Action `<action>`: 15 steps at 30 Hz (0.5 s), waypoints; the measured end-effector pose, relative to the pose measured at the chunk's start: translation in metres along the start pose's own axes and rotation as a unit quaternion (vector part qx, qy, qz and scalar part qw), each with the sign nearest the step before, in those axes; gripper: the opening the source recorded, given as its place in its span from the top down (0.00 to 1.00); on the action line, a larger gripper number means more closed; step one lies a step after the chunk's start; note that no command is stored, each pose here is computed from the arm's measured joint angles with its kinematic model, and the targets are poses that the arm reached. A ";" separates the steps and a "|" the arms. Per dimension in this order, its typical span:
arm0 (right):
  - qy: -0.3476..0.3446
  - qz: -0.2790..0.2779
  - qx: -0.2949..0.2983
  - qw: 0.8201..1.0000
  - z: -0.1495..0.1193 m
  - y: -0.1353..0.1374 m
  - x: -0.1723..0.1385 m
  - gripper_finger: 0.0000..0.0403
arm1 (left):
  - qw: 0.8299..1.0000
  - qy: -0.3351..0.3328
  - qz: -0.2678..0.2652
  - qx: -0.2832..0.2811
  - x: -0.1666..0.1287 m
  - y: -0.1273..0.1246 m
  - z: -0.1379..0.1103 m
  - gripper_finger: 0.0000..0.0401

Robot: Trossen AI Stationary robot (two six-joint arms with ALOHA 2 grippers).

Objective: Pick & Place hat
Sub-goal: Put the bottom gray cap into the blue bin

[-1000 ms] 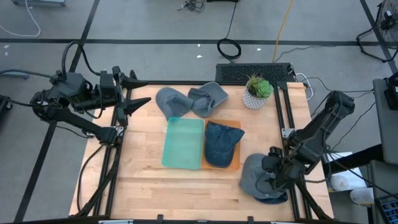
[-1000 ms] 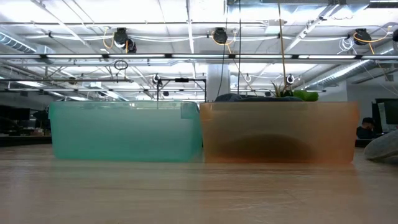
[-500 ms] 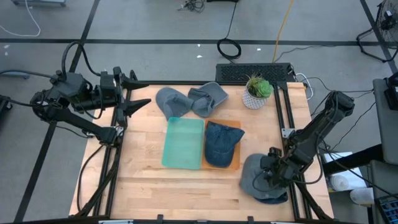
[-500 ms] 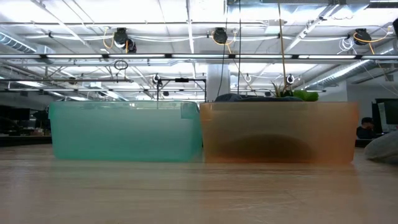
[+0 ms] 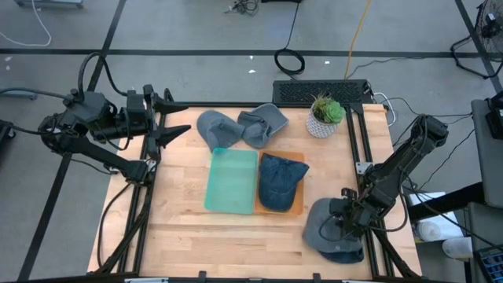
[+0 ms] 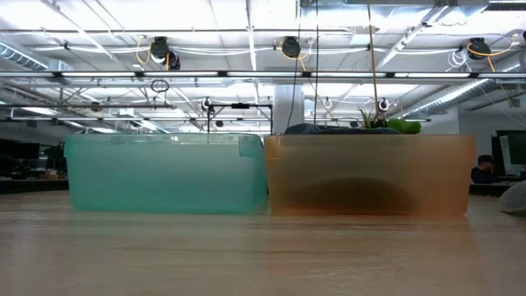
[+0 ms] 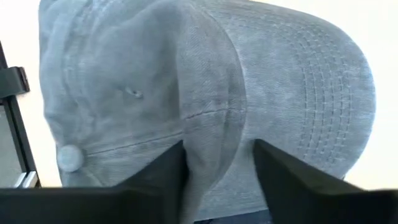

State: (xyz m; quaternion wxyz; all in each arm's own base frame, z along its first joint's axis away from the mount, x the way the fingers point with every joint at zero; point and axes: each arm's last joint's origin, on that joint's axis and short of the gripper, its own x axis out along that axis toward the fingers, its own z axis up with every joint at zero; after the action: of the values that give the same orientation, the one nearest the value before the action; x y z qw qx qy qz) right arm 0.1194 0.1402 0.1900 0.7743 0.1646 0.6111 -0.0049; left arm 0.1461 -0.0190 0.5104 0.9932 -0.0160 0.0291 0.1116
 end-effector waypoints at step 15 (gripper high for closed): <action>-0.020 0.039 -0.007 0.999 0.001 -0.001 -0.018 1.00 | 1.000 0.000 0.000 0.000 0.000 0.000 0.000 0.33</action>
State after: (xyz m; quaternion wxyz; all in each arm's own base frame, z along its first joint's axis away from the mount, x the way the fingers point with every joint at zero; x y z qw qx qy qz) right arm 0.1153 0.1351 0.2067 0.7871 0.1823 0.5887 0.0265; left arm 0.1460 -0.0190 0.5104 0.9932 -0.0157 0.0291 0.1115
